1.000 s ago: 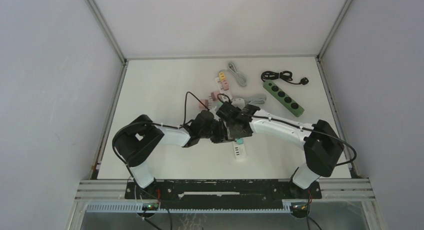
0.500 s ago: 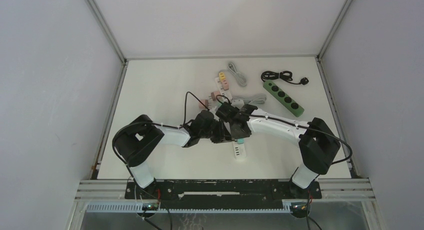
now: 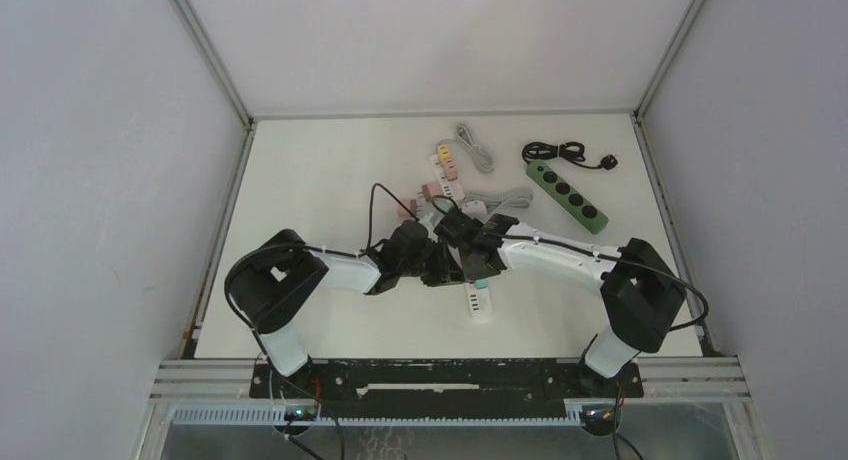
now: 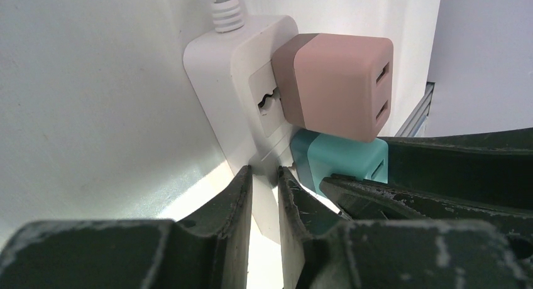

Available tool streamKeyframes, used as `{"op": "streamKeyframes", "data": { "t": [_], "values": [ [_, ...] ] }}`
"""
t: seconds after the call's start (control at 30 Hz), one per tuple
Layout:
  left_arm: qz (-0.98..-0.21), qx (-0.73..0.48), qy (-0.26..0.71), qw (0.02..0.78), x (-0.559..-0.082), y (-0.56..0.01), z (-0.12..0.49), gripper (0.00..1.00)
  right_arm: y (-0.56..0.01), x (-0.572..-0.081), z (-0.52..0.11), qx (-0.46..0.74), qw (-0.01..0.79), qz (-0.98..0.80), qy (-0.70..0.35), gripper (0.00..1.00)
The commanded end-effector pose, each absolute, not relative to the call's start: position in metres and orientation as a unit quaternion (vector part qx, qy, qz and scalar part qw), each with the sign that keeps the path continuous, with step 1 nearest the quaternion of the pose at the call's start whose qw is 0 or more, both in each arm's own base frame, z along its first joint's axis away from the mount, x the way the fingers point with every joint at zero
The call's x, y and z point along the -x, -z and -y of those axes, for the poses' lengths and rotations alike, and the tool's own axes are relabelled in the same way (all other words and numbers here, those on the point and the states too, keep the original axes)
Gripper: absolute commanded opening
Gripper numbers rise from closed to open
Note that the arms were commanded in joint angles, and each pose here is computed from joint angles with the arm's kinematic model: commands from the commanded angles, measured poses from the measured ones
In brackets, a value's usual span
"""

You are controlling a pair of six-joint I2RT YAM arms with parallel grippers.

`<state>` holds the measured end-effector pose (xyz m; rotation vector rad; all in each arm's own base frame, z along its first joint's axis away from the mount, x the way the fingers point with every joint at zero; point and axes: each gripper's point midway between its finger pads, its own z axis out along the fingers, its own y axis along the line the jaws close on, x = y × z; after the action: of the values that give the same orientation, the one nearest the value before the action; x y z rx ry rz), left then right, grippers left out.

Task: Insert the plug
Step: Insert the plug into the socket.

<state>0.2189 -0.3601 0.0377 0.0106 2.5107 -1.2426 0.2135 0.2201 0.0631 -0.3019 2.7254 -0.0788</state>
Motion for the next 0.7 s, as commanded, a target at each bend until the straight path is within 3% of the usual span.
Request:
{"op": "streamKeyframes", "data": {
  "t": [0.0,0.43,0.67],
  "values": [
    [-0.876,-0.008,0.449,0.178,-0.218,-0.045,0.363,0.25,-0.022,-0.182,-0.211,0.124,0.117,-0.985,0.028,0.0],
    [-0.875,-0.008,0.449,0.181,-0.219,-0.047,0.363,0.25,0.003,-0.175,-0.205,0.102,0.076,-0.992,-0.004,0.0],
    [-0.874,-0.006,0.45,0.186,-0.221,-0.05,0.363,0.29,-0.013,-0.185,-0.213,0.101,0.104,-0.989,-0.018,0.0]
  ]
}}
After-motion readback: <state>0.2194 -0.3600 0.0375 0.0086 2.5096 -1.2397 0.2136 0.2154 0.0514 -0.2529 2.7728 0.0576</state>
